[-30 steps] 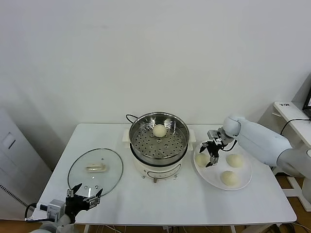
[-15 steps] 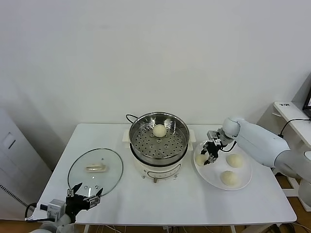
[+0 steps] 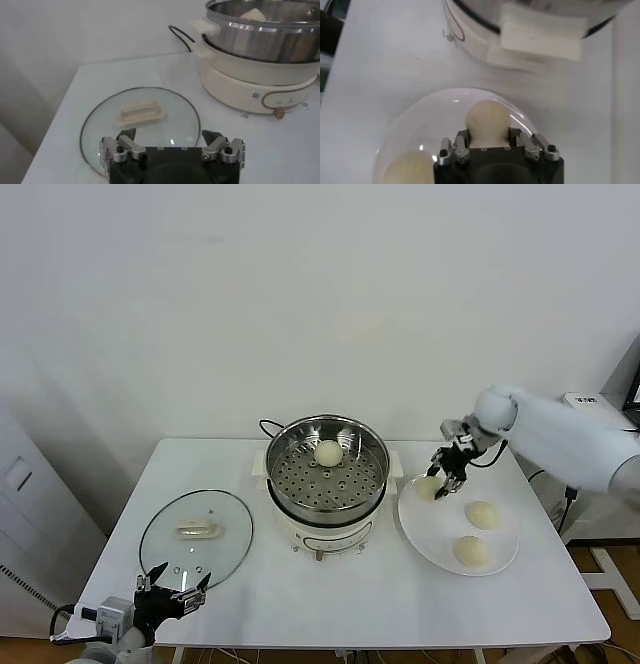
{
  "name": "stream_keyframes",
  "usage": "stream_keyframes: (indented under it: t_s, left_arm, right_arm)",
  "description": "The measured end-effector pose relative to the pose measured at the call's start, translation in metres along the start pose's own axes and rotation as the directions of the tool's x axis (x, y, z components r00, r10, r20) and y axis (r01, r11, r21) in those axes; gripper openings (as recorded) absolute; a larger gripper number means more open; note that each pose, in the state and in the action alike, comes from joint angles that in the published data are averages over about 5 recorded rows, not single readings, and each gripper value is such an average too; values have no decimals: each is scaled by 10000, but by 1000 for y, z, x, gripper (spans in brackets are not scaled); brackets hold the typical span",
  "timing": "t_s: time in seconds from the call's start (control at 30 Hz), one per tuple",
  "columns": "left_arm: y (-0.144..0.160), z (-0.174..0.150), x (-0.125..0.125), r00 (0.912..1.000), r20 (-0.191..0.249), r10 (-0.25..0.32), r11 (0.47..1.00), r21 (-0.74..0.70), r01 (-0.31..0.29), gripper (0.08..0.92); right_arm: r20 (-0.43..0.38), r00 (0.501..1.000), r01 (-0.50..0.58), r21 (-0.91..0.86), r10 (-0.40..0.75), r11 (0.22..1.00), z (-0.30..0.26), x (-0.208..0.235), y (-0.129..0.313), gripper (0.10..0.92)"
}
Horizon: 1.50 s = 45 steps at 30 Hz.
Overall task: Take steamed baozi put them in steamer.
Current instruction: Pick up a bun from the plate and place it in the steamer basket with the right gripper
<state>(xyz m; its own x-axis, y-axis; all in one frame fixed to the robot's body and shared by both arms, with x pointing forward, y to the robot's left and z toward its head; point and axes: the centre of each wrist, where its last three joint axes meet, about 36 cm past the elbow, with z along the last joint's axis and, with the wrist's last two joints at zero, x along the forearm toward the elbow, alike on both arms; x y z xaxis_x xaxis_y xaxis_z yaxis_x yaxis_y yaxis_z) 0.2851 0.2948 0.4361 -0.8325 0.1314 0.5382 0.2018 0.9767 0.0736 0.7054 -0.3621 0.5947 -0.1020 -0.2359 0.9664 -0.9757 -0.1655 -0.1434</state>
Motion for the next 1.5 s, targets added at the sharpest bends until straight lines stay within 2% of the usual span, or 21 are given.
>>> stream_keyframes:
  t_s: [0.3, 0.63, 1.03, 1.5]
  left_arm:
    - [-1, -1, 0, 10000, 33, 46, 10000, -52, -46, 823]
    - [-2, -2, 0, 10000, 54, 54, 10000, -74, -54, 823]
    - [-1, 1, -1, 10000, 12, 40, 10000, -54, -40, 823]
    - [2, 3, -3, 10000, -10, -49, 10000, -41, 49, 823]
  right_arm:
    - [44, 9982, -601, -36, 601, 9982, -33, 81, -3, 480]
    - [1043, 9883, -1049, -661, 1115, 9923, -89, 102, -11, 480]
    - [1818, 9751, -1030, -1360, 1270, 9853, -171, 69, -33, 482]
    - [1695, 9796, -765, -1801, 1075, 9807, -247, -8, -44, 481]
